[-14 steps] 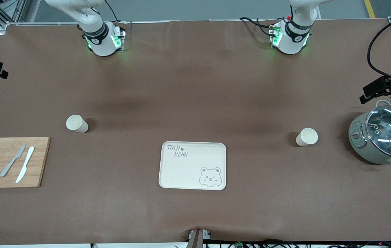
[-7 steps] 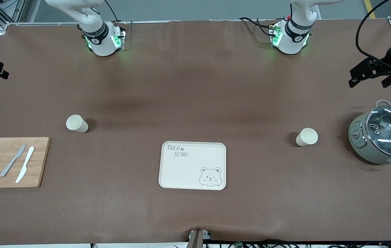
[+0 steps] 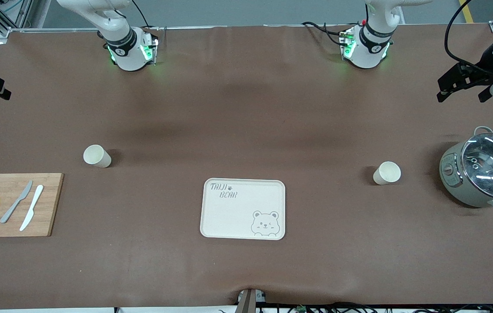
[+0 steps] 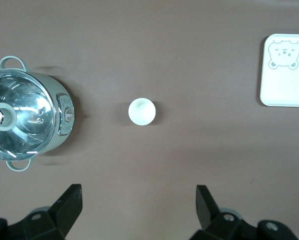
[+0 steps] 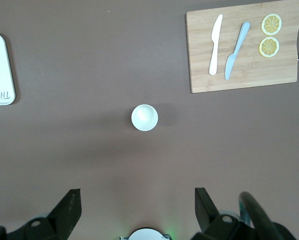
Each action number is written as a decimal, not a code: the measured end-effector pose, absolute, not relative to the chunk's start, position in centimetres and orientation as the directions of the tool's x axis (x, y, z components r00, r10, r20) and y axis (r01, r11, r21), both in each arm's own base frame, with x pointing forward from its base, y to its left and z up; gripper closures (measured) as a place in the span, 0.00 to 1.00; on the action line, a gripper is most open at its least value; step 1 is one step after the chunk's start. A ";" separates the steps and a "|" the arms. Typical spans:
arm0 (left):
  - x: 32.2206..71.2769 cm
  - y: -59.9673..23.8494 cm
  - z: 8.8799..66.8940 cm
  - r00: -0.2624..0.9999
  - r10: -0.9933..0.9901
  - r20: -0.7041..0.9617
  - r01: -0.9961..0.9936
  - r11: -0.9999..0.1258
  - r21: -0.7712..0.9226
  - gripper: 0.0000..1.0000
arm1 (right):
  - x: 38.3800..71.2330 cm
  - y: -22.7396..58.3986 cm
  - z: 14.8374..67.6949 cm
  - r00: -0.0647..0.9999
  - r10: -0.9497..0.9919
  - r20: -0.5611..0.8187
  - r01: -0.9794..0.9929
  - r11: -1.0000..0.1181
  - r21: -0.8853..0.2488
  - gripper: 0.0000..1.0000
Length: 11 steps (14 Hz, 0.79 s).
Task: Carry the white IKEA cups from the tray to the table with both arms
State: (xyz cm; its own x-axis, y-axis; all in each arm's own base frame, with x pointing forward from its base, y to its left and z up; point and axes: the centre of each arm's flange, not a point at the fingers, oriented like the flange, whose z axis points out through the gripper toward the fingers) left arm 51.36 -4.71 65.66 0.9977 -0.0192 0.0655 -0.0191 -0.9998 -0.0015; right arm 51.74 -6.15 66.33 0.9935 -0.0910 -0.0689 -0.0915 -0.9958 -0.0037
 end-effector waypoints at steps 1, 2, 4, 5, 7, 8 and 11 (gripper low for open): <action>51.4 -4.7 65.7 0.997 -0.019 0.069 -0.019 -1.000 -0.001 0.00 | 51.7 -6.1 66.3 0.993 -0.091 -0.069 -0.091 -0.996 -0.004 0.00; 51.4 -4.7 65.8 0.997 -0.019 0.074 -0.019 -1.000 -0.001 0.00 | 51.7 -6.1 66.3 0.994 -0.090 -0.069 -0.090 -0.996 -0.004 0.00; 51.5 -4.6 65.9 0.997 -0.017 0.079 -0.017 -1.000 0.000 0.00 | 51.8 -6.0 66.3 0.994 -0.087 -0.070 -0.087 -0.996 -0.004 0.00; 51.5 -4.5 66.0 0.997 -0.016 0.080 -0.016 -1.000 0.000 0.00 | 51.8 -5.8 66.3 0.994 -0.083 -0.070 -0.083 -0.997 -0.004 0.00; 51.6 -4.3 65.9 0.997 -0.012 0.079 -0.012 -1.000 0.000 0.00 | 51.8 -5.2 66.3 0.995 -0.070 -0.070 -0.070 -0.998 0.001 0.00; 51.7 -4.3 65.6 0.997 -0.012 0.074 -0.012 -1.000 0.001 0.00 | 51.9 -4.9 66.3 0.996 -0.064 -0.070 -0.064 -0.998 0.007 0.00; 52.6 -4.3 64.1 0.999 -0.012 0.046 -0.012 -1.000 0.002 0.00 | 51.9 -4.4 66.3 0.996 -0.054 -0.070 -0.054 -0.998 0.013 0.00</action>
State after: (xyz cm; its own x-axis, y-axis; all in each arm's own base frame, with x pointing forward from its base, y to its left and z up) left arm 52.63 -4.27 64.13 0.9989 -0.0117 0.0457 -0.0118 -0.9999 0.0016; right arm 51.92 -4.38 66.30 0.9961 -0.0543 -0.0699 -0.0535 -0.9985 0.0131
